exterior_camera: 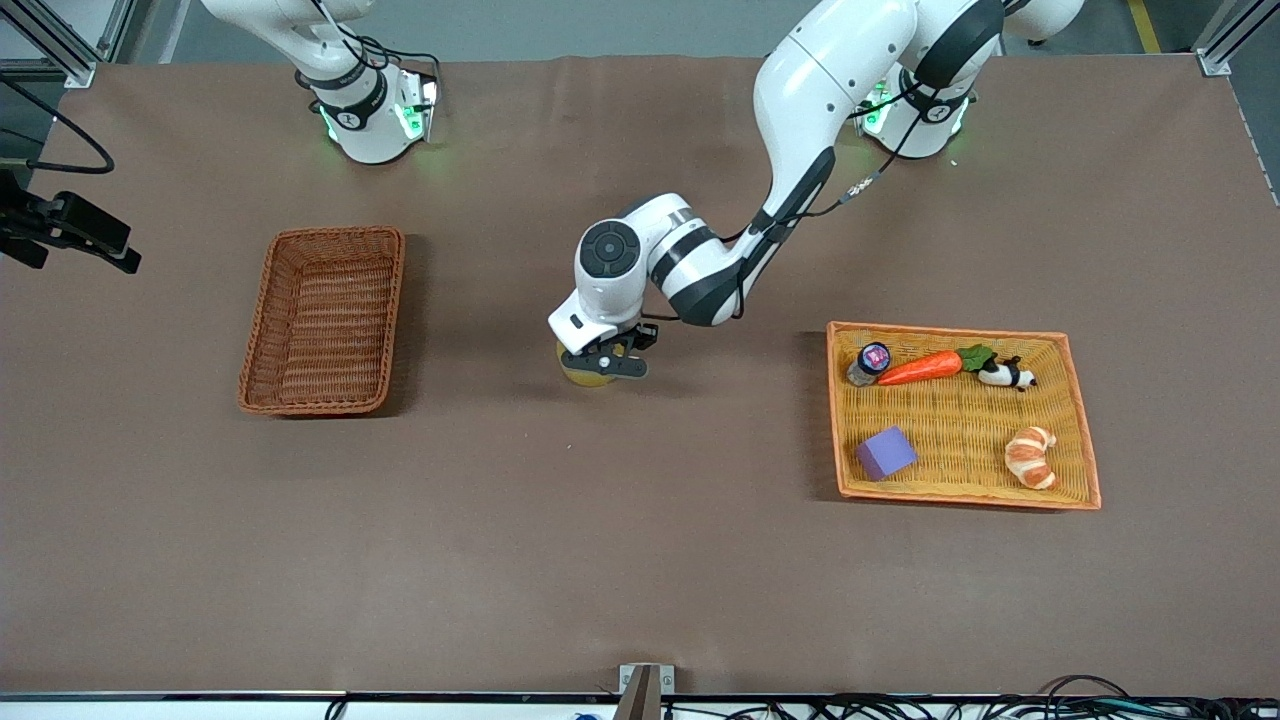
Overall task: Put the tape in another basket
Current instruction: 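Lift the tape with the left gripper while the right gripper approaches, then grasp the tape with the right gripper while the left gripper releases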
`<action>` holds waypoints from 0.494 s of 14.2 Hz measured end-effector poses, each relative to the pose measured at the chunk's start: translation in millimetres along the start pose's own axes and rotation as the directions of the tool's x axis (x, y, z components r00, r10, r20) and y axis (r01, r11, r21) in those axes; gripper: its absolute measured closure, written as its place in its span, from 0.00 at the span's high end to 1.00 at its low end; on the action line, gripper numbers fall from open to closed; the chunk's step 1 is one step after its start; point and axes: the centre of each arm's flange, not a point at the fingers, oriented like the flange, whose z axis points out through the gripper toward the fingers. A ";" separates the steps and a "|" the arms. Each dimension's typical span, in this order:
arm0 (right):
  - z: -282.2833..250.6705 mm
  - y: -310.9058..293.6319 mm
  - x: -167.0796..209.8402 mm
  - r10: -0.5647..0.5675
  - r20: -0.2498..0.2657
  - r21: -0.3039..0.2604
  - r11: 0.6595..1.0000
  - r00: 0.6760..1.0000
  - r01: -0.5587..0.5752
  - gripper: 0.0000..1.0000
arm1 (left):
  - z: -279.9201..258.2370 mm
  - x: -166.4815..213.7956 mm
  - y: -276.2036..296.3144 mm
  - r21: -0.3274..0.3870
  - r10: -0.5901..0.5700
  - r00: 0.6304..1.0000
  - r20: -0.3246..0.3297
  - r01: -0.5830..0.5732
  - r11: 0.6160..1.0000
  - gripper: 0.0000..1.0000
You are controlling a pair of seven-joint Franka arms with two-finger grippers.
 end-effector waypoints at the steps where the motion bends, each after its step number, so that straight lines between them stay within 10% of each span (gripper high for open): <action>1: 4.1 -3.4 1.6 -0.004 0.010 0.023 1.000 1.000 0.003 1.00 | -6.6 3.8 0.4 -0.006 -0.002 1.000 -0.012 0.002 1.000 0.66; 4: 21.3 -38.2 8.5 -0.071 0.037 0.078 0.995 0.997 0.068 1.00 | -77.2 38.0 -21.9 -0.001 -0.045 0.994 -0.105 0.045 0.999 0.95; 7: 64.6 -143.1 12.3 -0.191 0.018 0.078 0.979 0.981 0.189 1.00 | -214.9 75.3 -106.3 0.030 -0.161 0.974 -0.161 0.168 0.985 1.00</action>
